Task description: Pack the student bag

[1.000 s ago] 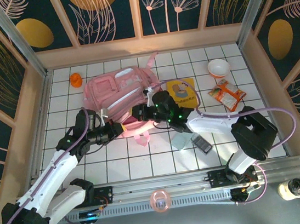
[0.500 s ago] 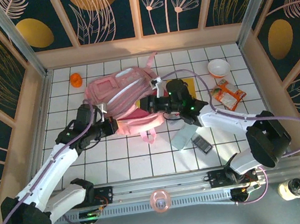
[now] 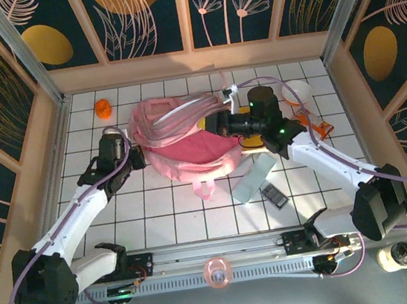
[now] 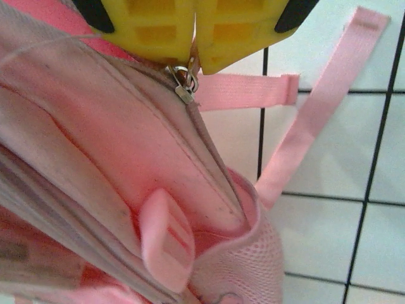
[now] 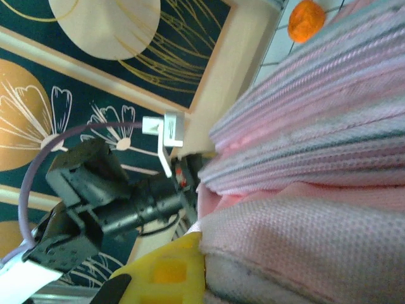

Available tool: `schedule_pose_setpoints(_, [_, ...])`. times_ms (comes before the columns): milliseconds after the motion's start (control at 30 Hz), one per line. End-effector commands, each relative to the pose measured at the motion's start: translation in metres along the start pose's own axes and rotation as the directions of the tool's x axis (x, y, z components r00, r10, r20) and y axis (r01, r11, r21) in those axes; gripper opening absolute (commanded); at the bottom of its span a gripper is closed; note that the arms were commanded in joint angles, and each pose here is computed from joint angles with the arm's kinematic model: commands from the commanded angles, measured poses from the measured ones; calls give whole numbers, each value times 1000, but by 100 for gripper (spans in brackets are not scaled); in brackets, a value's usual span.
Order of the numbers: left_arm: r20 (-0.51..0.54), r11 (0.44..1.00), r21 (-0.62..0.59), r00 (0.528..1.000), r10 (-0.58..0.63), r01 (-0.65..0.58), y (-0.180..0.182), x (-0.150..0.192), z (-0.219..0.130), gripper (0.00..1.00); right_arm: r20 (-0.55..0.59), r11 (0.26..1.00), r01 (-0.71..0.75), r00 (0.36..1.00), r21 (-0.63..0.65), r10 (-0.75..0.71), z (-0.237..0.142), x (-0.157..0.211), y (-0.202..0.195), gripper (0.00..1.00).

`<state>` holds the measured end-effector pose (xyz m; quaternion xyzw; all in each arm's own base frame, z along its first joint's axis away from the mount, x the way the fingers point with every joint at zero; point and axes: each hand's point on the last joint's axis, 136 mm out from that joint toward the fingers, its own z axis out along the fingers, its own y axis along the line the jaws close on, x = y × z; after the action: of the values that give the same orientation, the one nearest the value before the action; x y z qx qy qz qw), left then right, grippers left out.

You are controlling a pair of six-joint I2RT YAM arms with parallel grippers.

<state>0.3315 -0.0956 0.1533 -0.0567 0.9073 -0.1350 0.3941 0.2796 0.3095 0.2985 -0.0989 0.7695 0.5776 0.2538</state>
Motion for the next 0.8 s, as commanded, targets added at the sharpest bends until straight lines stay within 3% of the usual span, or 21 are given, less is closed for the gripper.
schedule_pose_setpoints(0, [114, 992, -127, 993, 3, 11, 31, -28, 17, 0, 16, 982, 101, 995, -159, -100, -24, -19, 54, 0])
schedule_pose_setpoints(133, [123, 994, -111, 992, 3, 10, 26, -37, 29, 1, -14, 980, 77, 997, -183, -80, -20, -15, 56, 0])
schedule_pose_setpoints(167, [121, 996, -92, 993, 7, 4, 22, -38, 30, 6, -8, 982, 73, 997, -175, -76, -19, -16, 55, 0])
schedule_pose_setpoints(267, [144, 999, 0, 989, 46, -47, 3, -46, 20, 31, 5, 988, 68, 998, -139, -68, -13, -20, 47, 0])
schedule_pose_setpoints(367, [207, 973, 113, 962, 176, -202, -23, -56, -4, 59, 9, 993, 67, 998, -98, -66, -1, -22, 40, 0])
schedule_pose_setpoints(467, [331, 878, 215, 878, 347, -428, -55, -62, -42, 72, 7, 995, 76, 997, -58, -76, 15, -22, 38, 0])
schedule_pose_setpoints(600, [471, 674, 297, 718, 513, -676, -91, -55, -83, 79, 7, 995, 84, 996, -48, -84, 34, -21, 37, 0])
schedule_pose_setpoints(767, [560, 493, 298, 568, 603, -818, -118, -37, -106, 83, -34, 993, 93, 995, -72, -95, 63, -12, 41, 0])
